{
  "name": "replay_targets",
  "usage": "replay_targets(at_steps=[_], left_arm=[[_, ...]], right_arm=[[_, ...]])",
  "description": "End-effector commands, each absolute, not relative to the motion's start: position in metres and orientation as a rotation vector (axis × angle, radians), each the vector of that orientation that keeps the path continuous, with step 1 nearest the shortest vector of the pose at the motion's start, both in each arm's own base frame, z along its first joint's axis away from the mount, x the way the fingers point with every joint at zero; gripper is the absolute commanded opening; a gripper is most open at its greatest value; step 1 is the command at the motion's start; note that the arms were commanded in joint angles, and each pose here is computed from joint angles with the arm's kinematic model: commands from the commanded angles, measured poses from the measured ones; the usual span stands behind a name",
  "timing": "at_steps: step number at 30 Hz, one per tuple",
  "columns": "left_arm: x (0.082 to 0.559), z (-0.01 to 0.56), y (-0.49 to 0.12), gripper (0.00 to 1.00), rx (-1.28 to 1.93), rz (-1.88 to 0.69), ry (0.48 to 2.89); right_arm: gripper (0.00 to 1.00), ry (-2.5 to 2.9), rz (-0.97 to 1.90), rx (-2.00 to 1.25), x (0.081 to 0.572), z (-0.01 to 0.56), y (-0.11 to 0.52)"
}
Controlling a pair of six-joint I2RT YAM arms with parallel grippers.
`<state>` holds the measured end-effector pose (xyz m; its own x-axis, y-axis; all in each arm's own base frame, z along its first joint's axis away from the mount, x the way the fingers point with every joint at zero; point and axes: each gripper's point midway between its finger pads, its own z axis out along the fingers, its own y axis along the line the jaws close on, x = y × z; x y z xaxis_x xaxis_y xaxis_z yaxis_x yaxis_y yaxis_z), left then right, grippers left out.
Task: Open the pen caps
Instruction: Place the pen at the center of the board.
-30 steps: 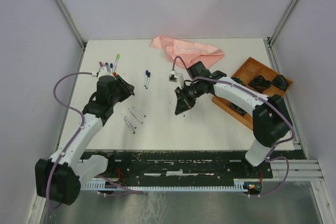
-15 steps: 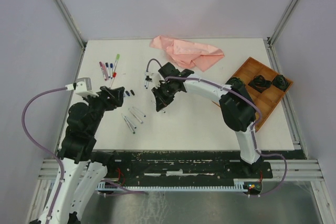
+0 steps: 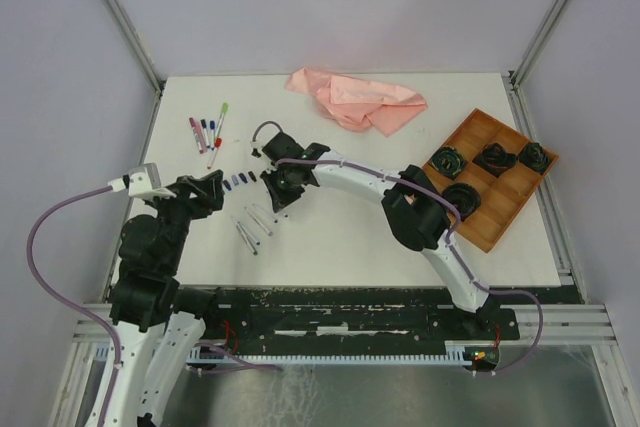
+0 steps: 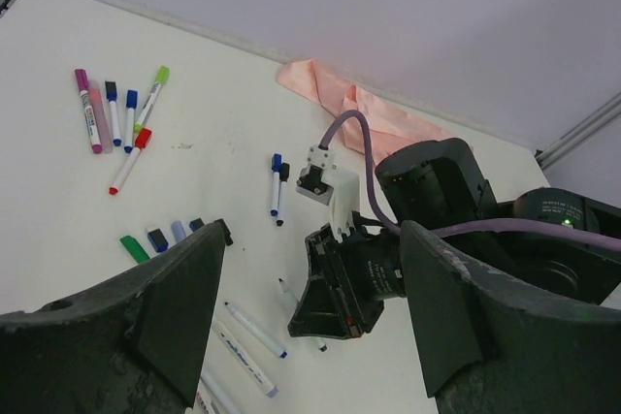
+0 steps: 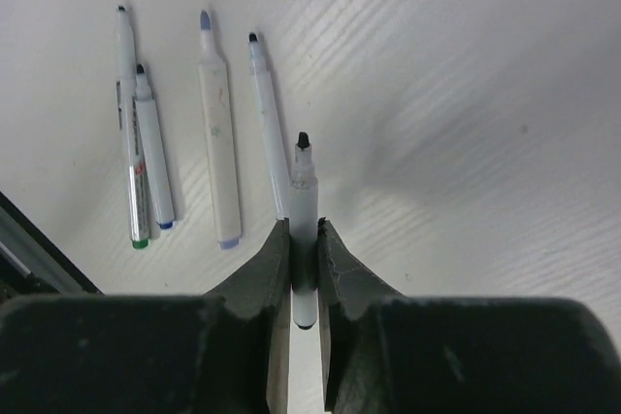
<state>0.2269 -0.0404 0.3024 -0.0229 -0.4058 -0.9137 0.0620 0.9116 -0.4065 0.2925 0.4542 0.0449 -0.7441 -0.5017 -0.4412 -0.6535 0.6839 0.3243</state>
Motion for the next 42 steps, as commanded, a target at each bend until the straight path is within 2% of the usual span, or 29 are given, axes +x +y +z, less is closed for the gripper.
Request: replay_targets(at_steps=[1, 7, 12, 21, 36, 42], left_arm=[[0.226, 0.309, -0.033, 0.79, -0.257, -0.334, 1.522], [0.224, 0.310, -0.032, 0.79, -0.263, -0.332, 1.512], [0.223, 0.311, -0.030, 0.79, -0.268, -0.328, 1.505], [0.224, 0.310, -0.030, 0.79, -0.267, -0.327, 1.507], [0.226, 0.310, -0.035, 0.79, -0.234, -0.352, 1.509], [0.228, 0.308, -0.045, 0.82, -0.224, -0.424, 1.488]], right_arm=[[0.19, 2.569, 0.629, -0.778, 0.311, 0.046, 0.472], [0.22, 2.567, 0.557, -0.761, 0.321, 0.034, 0.476], [0.32, 2.578, 0.532, -0.768, 0.321, 0.028, 0.474], [0.33, 2.576, 0.589, -0.801, 0.314, 0.029, 0.477], [0.37, 2.450, 0.673, -0.799, 0.332, 0.101, 0.463], [0.37, 2.388, 0.795, -0.892, 0.316, 0.149, 0.435]])
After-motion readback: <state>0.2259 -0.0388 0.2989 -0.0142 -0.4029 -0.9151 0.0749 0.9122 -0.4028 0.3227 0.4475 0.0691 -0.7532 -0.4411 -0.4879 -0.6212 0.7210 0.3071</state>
